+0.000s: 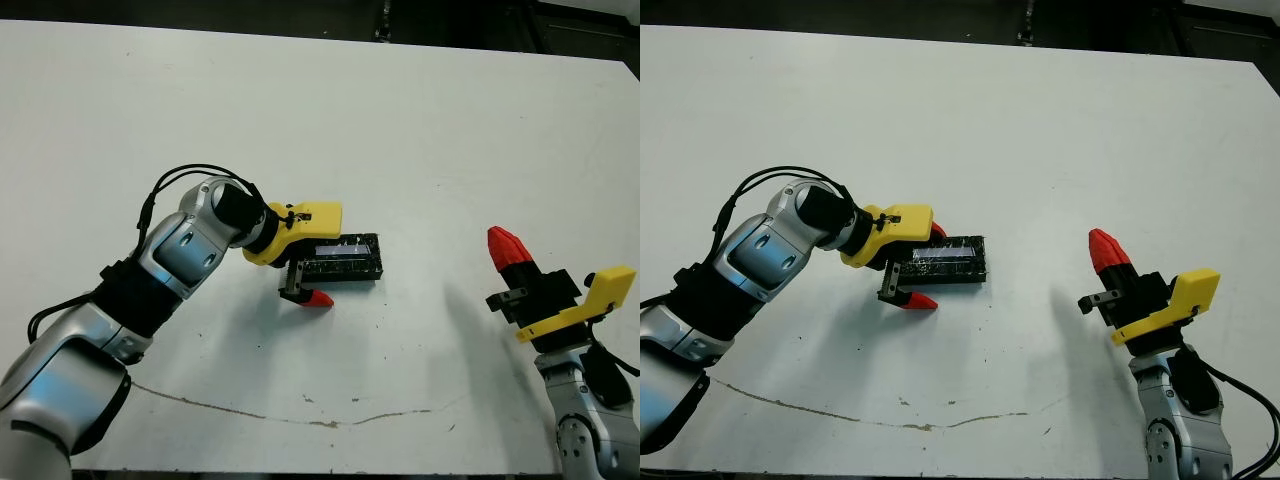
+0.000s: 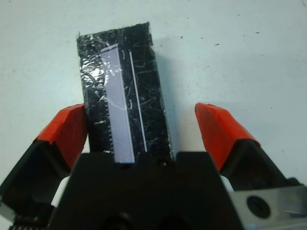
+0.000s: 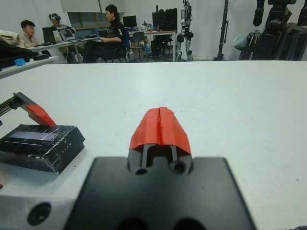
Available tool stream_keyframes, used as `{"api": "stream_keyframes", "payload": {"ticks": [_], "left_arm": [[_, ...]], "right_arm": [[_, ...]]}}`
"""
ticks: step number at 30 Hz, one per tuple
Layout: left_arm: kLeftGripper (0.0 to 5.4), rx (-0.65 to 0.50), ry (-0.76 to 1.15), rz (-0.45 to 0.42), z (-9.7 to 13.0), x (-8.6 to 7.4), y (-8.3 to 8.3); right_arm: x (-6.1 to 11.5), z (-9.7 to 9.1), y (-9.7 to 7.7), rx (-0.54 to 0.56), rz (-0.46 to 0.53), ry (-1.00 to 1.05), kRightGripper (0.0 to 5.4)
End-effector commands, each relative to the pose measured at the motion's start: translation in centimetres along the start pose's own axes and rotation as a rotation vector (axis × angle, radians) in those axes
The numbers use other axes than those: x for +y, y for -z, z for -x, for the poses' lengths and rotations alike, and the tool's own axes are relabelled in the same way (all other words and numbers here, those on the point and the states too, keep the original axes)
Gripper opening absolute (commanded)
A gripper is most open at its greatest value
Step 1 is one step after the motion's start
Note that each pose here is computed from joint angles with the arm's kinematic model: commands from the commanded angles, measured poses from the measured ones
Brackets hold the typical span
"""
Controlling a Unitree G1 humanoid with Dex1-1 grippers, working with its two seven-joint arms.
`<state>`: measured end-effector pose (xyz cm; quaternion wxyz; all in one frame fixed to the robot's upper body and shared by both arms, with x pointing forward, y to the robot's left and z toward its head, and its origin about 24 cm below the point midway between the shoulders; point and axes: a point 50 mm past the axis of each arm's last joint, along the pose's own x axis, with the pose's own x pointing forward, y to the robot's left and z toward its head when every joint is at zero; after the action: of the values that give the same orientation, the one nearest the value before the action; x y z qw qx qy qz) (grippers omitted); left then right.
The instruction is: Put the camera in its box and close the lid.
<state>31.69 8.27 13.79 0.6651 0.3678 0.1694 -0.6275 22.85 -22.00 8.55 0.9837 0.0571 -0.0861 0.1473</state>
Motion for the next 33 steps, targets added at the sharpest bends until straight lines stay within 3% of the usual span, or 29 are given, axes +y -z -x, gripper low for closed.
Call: {"api": "stream_keyframes", "payload": {"ticks": [1, 14, 33], "left_arm": [[5.39, 0.033, -0.056, 0.021, 0.7, 0.5, 1.0], [5.39, 0.119, -0.170, 0.075, 3.7, 0.7, 4.2], [5.39, 0.152, -0.155, 0.116, 8.0, -1.5, 6.6]], "right_arm": [[-0.2, 0.3, 0.1, 0.016, 0.004, -0.001, 0.00], [-0.2, 0.3, 0.2, 0.018, -0.005, -0.001, 0.00], [-0.2, 0.2, 0.3, 0.018, -0.018, -0.010, 0.00]]}}
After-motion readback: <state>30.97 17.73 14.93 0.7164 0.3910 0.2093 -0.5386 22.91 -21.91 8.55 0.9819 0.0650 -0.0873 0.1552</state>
